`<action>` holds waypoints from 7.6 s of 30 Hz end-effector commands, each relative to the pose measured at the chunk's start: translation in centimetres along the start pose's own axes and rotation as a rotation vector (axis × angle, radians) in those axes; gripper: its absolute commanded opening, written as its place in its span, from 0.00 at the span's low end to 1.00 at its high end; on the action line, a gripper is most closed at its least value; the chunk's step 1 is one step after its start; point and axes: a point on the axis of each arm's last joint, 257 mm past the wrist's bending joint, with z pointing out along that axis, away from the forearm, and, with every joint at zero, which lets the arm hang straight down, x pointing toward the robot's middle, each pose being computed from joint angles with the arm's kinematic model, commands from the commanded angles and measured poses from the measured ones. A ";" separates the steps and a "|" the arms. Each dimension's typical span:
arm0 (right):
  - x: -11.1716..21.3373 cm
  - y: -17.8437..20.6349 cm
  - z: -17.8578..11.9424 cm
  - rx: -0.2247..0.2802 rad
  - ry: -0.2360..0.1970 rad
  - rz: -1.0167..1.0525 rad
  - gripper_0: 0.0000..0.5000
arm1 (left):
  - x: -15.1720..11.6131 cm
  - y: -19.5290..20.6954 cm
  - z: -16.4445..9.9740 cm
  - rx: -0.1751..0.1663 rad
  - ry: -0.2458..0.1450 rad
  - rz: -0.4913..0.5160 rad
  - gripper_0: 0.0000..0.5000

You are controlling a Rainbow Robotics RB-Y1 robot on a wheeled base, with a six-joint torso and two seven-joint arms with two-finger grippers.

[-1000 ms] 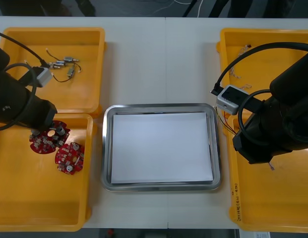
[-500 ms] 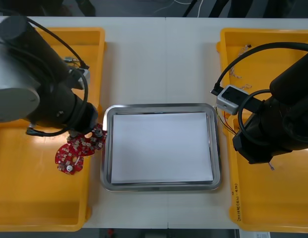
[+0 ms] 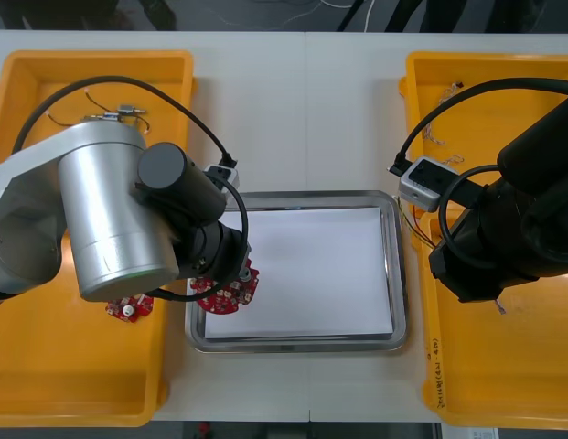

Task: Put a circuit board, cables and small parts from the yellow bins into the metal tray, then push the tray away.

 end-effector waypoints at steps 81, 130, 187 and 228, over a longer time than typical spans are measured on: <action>-6.9 6.9 1.8 -0.064 -0.095 -0.446 0.00 | -5.1 11.2 -7.9 -0.089 0.037 -0.333 1.00; -2.6 10.3 18.3 -0.117 0.070 -0.628 0.00 | -13.4 25.8 -6.4 -0.121 -0.017 -0.317 1.00; -11.2 0.4 4.1 0.040 -0.149 -0.364 1.00 | -21.3 24.4 4.8 -0.137 -0.164 -0.059 1.00; -1.8 -25.5 -3.7 0.351 -0.153 0.422 1.00 | -19.3 26.4 3.5 -0.134 -0.098 -0.071 0.00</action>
